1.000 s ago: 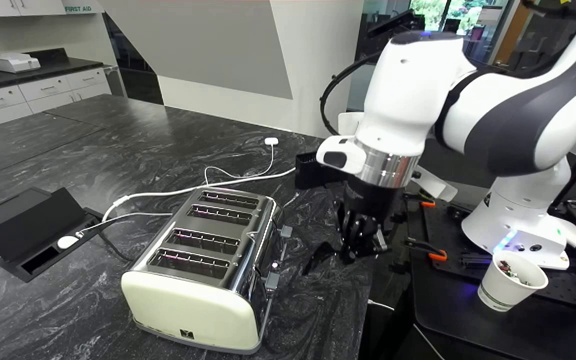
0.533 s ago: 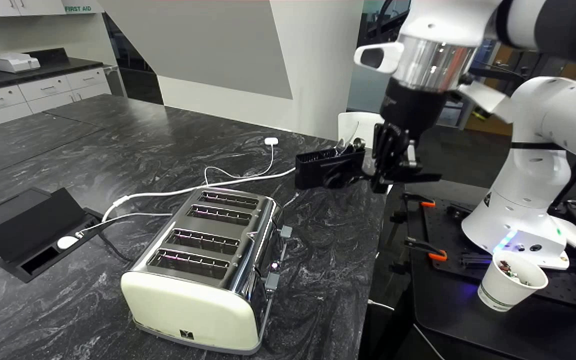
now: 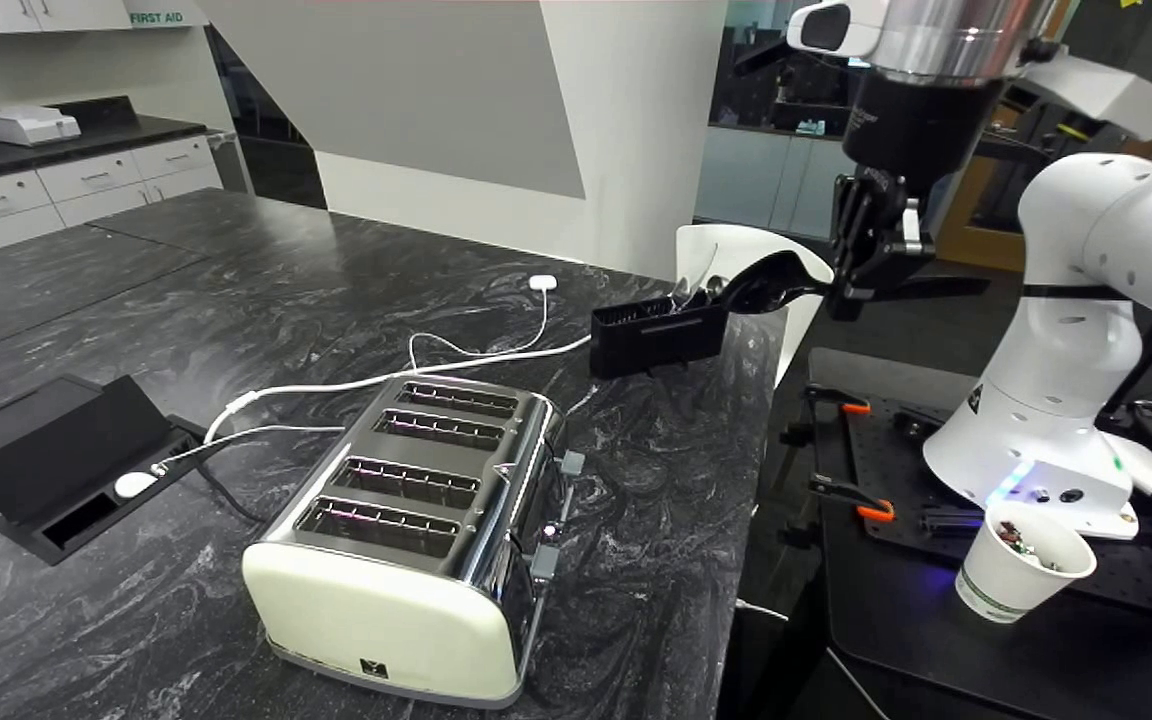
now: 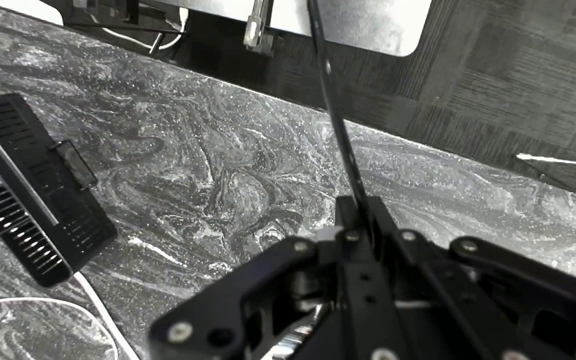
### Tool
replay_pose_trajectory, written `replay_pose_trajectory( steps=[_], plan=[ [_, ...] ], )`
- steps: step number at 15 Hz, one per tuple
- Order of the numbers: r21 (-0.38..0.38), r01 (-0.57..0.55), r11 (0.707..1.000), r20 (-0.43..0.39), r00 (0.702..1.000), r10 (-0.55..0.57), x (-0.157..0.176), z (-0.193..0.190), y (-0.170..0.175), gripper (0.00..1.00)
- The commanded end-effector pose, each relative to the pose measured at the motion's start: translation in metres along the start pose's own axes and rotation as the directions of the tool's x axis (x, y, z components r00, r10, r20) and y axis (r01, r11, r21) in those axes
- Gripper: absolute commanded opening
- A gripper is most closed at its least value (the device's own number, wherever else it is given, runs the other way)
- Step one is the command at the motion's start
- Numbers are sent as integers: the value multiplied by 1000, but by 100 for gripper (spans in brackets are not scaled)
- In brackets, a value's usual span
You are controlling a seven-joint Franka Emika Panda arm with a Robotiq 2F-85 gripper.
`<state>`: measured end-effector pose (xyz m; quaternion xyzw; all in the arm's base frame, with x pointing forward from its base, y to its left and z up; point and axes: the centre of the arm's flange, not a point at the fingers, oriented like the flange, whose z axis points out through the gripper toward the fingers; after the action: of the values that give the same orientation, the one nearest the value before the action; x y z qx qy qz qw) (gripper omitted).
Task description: Put the cake slicer and the spoon in the black basket respectively then move the basket slightly away from you
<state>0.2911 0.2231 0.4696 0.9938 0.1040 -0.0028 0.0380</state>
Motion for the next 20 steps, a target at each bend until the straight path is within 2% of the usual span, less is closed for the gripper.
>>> replay_pose_trajectory(
  steps=[1, 3, 5, 7, 10, 12, 15, 20],
  plan=[
    [-1, 0, 1000, 3, 1000, 0, 0, 1, 0, 2],
    [-18, -153, 988, -73, 986, 151, 16, -5, 12, 2],
    [-11, -246, 969, -118, 963, 243, 32, -12, 29, 2],
    [-8, -340, 940, -171, 927, 333, 49, -13, 51, 2],
    [-6, -478, 878, -247, 851, 462, 68, -12, 85, 2],
    [-3, -569, 822, -286, 789, 544, 81, -9, 107, 2],
    [5, -689, 724, -353, 676, 646, 96, 4, 135, 2],
    [39, -856, 516, -430, 452, 781, 110, 31, 169, 2]
  ],
)
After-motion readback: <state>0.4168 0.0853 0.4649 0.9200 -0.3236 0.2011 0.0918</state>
